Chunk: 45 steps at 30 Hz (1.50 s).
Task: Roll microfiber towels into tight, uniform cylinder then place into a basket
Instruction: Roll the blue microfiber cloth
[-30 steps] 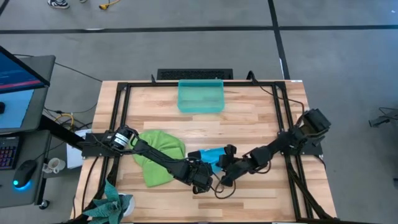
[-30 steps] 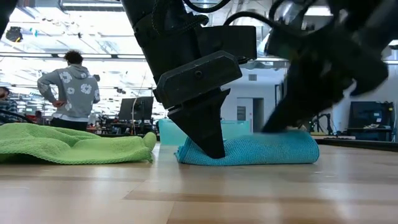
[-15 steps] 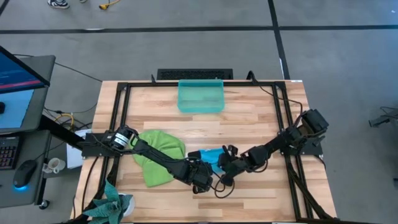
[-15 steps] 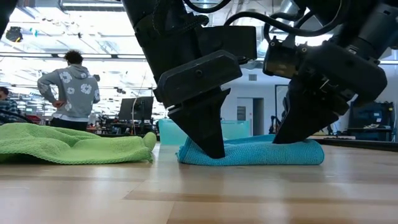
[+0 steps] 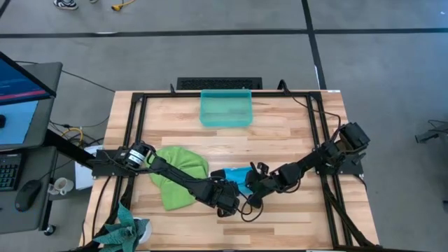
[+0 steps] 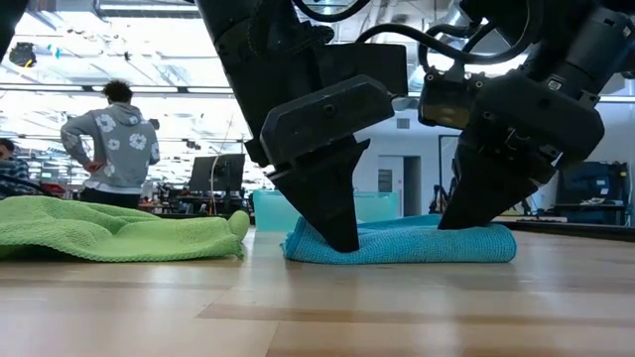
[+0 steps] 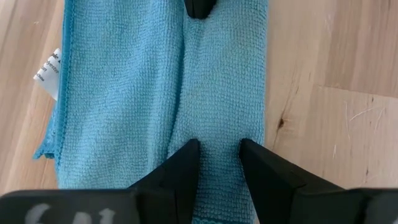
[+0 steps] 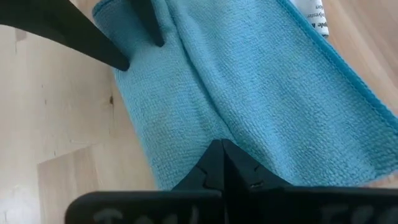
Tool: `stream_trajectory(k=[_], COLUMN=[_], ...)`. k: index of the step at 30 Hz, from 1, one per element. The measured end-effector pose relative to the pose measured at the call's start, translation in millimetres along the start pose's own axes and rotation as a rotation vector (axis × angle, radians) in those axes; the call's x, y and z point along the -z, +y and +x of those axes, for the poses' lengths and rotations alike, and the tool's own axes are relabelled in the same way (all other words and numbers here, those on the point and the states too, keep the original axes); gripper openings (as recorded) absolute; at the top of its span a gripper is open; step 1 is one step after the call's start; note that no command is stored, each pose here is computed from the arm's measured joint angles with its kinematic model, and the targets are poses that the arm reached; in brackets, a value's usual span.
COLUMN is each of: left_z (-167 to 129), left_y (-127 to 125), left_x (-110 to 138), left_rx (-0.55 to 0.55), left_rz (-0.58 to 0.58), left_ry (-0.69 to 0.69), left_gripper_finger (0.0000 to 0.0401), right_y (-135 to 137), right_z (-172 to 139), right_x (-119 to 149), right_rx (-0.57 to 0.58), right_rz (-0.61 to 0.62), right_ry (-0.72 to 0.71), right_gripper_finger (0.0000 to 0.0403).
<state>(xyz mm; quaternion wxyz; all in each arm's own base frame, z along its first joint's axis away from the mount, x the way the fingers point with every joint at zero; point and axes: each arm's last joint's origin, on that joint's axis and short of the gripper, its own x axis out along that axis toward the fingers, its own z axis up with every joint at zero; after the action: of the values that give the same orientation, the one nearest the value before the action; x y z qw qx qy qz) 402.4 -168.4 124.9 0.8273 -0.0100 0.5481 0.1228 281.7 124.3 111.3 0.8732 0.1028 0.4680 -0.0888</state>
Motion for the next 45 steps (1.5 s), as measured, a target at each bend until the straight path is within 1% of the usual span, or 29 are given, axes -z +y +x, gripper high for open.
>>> stream_trajectory(k=[5, 9, 14, 17, 19, 23, 26, 28, 31, 34, 36, 39, 41, 45], left_z=[-0.1, -0.3, -0.6, -0.7, -0.6, -0.6, -0.6, -0.6, -1.0, -2.9, -4.2, -4.4, -4.9, -4.7], left_y=[0.1, -0.1, -0.4, -0.5, -0.3, -0.3, -0.3, -0.3, -1.4, -5.8, -8.6, -9.7, -9.8, -9.5], left_x=[0.3, 0.7, 1.7, 1.8, 1.7, 1.8, 1.8, 1.9, 2.7, 5.6, 7.1, 6.9, 6.0, 5.4], left_rx=[0.001, 0.003, 0.005, 0.005, 0.005, 0.004, 0.005, 0.006, 0.016, 0.022, 0.030, 0.033, 0.025, 0.021], left_rz=[-0.015, -0.013, -0.007, -0.006, -0.006, 0.004, 0.032, 0.062, 0.117, 0.213, 0.287, 0.362, 0.380, 0.382], left_ry=[0.004, 0.008, 0.018, 0.018, 0.018, 0.018, 0.018, 0.019, 0.025, 0.025, 0.021, 0.013, 0.008, 0.003], left_gripper_finger=[0.0119, 0.0119, 0.0119, 0.0119, 0.0119, 0.0119, 0.0119, 0.0119, 0.0119, 0.0119, 0.0119, 0.0119, 0.0119, 0.0119], right_y=[-2.8, -5.0, -6.4, -3.7, 2.3, 24.3, 45.0, 57.8, 74.8, 85.7, 90.3, 94.6, 98.2, 104.0], right_z=[-12.7, -24.0, -42.8, -60.2, -74.0, -99.5, -109.2, -108.4, -101.2, -88.9, -81.6, -68.6, -61.7, -50.3], right_x=[1.7, 6.3, 8.5, 9.2, 11.0, 23.5, 37.6, 48.6, 62.6, 69.3, 69.6, 67.7, 65.1, 60.0], right_rx=[0.015, 0.071, 0.137, 0.162, 0.149, 0.069, 0.023, 0.019, 0.032, 0.074, 0.121, 0.195, 0.207, 0.225], right_rz=[-0.015, -0.021, -0.032, -0.061, -0.128, -0.335, -0.488, -0.606, -0.816, -0.986, -1.030, -1.034, -1.031, -1.024], right_ry=[0.027, 0.038, 0.014, -0.044, -0.093, -0.184, -0.265, -0.307, -0.361, -0.361, -0.360, -0.355, -0.346, -0.330], right_gripper_finger=[0.0015, 0.0014, 0.0017, 0.0015, 0.0015, 0.0020, 0.0021, 0.0020, 0.0018, 0.0018, 0.0023, 0.0035, 0.0046, 0.0077])
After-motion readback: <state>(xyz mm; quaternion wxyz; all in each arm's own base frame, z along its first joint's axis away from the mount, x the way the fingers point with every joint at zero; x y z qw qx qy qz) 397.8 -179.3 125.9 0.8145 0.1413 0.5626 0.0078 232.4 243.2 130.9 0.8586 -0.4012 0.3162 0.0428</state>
